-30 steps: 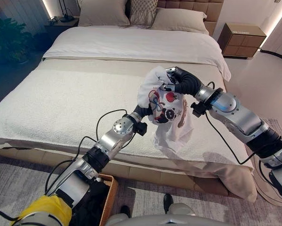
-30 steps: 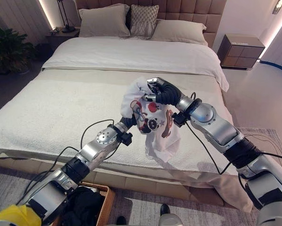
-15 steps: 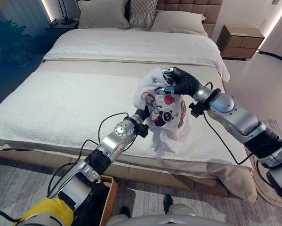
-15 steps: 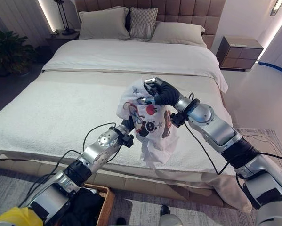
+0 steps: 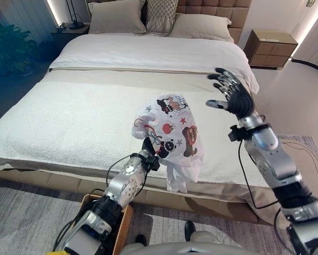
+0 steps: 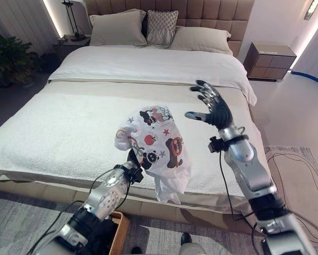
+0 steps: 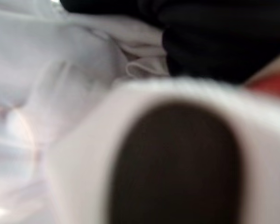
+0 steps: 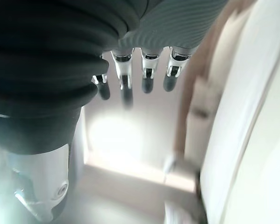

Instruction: Pick up clothes into the bucket

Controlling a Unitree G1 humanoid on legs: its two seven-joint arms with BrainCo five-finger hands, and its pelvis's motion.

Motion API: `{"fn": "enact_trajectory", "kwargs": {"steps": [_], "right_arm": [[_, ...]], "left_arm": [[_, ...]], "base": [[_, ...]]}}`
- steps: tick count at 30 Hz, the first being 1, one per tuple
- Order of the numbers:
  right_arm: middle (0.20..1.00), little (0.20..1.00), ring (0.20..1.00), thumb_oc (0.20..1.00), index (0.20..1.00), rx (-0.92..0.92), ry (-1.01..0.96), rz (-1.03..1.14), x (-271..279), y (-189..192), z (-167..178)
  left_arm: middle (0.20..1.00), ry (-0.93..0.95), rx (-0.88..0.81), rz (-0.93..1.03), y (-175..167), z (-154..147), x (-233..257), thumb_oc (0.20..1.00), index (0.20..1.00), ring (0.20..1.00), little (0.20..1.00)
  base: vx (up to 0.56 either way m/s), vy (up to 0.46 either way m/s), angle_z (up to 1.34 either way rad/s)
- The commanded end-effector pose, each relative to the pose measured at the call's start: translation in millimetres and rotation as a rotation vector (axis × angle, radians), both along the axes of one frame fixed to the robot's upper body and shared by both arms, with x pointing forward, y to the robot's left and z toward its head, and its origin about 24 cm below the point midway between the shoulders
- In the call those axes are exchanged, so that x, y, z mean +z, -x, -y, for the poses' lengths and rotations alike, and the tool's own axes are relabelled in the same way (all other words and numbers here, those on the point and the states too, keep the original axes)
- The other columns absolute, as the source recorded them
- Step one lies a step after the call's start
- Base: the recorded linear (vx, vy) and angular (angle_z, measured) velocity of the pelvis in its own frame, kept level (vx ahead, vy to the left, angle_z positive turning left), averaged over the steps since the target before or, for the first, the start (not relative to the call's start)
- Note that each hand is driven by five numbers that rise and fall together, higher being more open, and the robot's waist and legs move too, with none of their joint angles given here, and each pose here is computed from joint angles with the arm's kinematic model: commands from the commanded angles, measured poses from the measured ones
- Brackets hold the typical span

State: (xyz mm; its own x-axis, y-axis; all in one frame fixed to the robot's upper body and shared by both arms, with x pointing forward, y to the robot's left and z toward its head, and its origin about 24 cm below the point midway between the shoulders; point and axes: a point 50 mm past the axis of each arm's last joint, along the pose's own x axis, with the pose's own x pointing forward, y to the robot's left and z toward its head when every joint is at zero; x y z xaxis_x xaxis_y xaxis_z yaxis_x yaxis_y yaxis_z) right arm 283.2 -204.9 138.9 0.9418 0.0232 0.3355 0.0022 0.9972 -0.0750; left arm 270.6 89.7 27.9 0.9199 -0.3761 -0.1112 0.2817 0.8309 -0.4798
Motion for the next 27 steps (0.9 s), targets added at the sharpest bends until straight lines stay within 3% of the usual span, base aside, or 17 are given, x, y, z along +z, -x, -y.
{"fn": "enact_trajectory", "kwargs": {"steps": [1,5,7,9,12,14,16,21,27], "right_arm": [[1.000,1.000,1.000,1.000,1.000,-0.167,-0.019,0.073,-0.6,9.9,17.3],[1.000,1.000,1.000,1.000,1.000,-0.293,0.017,-0.100,-48.6,33.1,35.9],[1.000,1.000,1.000,1.000,1.000,-0.361,0.021,-0.290,-93.9,51.6,49.7],[1.000,1.000,1.000,1.000,1.000,-0.367,0.044,-0.343,-104.2,56.9,52.3],[1.000,1.000,1.000,1.000,1.000,-0.382,0.034,-0.714,-181.6,97.5,58.8],[1.000,1.000,1.000,1.000,1.000,-0.379,0.061,-0.796,-196.0,107.6,61.0],[1.000,1.000,1.000,1.000,1.000,-0.405,0.104,-1.009,-230.6,139.6,69.1],[1.000,1.000,1.000,1.000,1.000,-0.425,0.182,-1.304,-267.8,187.3,77.0],[1.000,1.000,1.000,1.000,1.000,-0.444,0.189,-1.381,-275.0,199.0,81.0]], "left_arm": [[0.200,0.140,0.093,0.175,-11.5,-15.7,43.7,0.200,0.200,0.200,0.200],[0.200,0.155,0.192,0.206,-0.2,-44.1,46.0,0.200,0.200,0.200,0.200],[0.200,0.148,0.271,0.262,7.2,-68.9,53.3,0.200,0.200,0.200,0.200],[0.200,0.147,0.288,0.276,10.2,-74.2,55.6,0.200,0.200,0.200,0.200],[0.200,0.126,0.415,0.352,26.4,-112.5,65.8,0.200,0.200,0.200,0.200],[0.200,0.104,0.453,0.364,30.8,-123.9,66.7,0.200,0.200,0.200,0.200],[0.200,0.046,0.547,0.414,45.9,-150.4,74.8,0.200,0.200,0.200,0.200],[0.200,-0.048,0.659,0.463,64.4,-179.0,84.4,0.200,0.200,0.200,0.200],[0.200,-0.133,0.800,0.382,71.7,-206.9,69.0,0.200,0.200,0.200,0.200]], "base": [[0.00,0.000,0.00],[0.00,0.000,0.00],[-0.02,0.015,0.09],[-0.02,0.009,0.06],[-0.02,0.009,0.03],[-0.01,0.010,0.05],[-0.01,0.010,0.15],[-0.03,0.009,0.23],[-0.05,0.013,0.31]]}}
